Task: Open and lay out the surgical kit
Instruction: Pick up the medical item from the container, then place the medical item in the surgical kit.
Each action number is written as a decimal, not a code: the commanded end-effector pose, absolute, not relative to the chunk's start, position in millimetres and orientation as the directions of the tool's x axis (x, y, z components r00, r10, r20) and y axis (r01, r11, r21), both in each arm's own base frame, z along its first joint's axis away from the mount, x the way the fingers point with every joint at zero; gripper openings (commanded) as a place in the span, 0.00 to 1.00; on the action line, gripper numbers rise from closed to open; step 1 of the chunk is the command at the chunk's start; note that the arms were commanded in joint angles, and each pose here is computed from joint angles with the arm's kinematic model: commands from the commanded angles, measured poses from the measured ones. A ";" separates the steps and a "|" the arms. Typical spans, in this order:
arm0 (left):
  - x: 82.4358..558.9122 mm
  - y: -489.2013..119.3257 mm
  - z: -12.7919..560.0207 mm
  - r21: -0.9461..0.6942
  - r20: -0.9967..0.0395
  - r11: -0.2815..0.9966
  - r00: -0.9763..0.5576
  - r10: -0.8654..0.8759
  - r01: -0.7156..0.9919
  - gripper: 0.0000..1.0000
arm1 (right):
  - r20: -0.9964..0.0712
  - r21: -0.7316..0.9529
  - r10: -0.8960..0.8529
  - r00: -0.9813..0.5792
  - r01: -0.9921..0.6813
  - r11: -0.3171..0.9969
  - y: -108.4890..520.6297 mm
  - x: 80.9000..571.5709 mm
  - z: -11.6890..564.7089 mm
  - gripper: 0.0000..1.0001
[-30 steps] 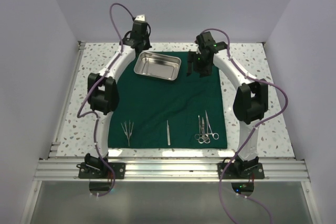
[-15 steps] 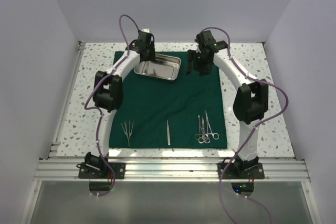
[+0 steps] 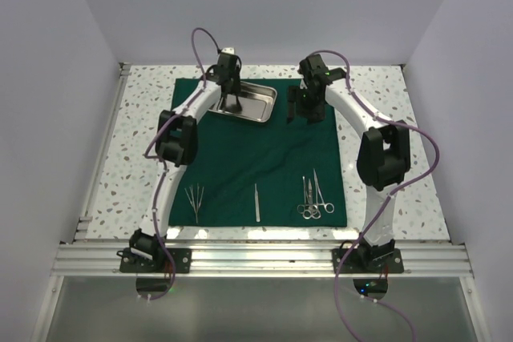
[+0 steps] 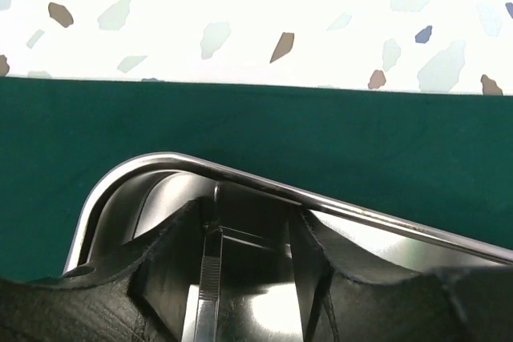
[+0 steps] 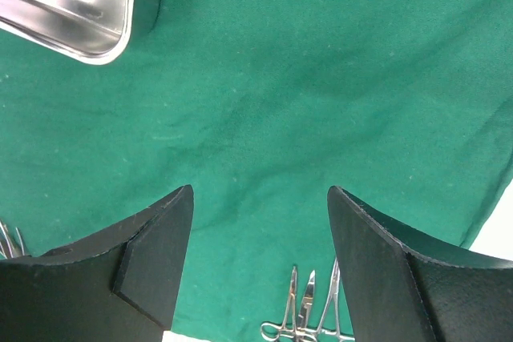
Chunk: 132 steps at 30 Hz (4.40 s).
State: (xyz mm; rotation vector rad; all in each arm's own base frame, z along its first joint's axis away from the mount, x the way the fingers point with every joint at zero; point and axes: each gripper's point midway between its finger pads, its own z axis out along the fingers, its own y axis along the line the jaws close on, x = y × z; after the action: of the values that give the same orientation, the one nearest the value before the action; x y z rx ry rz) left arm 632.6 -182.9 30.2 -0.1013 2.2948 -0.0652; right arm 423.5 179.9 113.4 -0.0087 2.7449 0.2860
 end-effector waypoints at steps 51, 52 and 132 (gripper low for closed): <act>519.2 -197.6 -61.7 0.004 -0.394 0.999 -0.918 0.044 0.046 0.00 | -0.446 0.264 0.085 -0.891 -0.040 0.964 169.6 428.3 153.2 0.72; 532.2 -201.3 -41.4 -0.017 -0.442 0.999 -0.896 0.026 0.037 0.00 | -0.448 0.273 0.087 -0.890 -0.043 0.961 171.5 429.6 155.6 0.72; 300.7 -320.1 164.2 -0.157 -0.742 0.987 -0.654 -0.145 -0.041 0.62 | -0.600 0.244 0.111 -0.792 -0.049 0.969 124.4 299.3 223.6 0.73</act>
State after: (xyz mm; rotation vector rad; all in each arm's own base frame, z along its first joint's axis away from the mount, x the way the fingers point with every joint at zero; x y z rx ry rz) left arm 262.9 -304.6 93.3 -0.1738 2.4619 -0.1215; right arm 297.6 129.7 212.3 0.0464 2.4964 0.3609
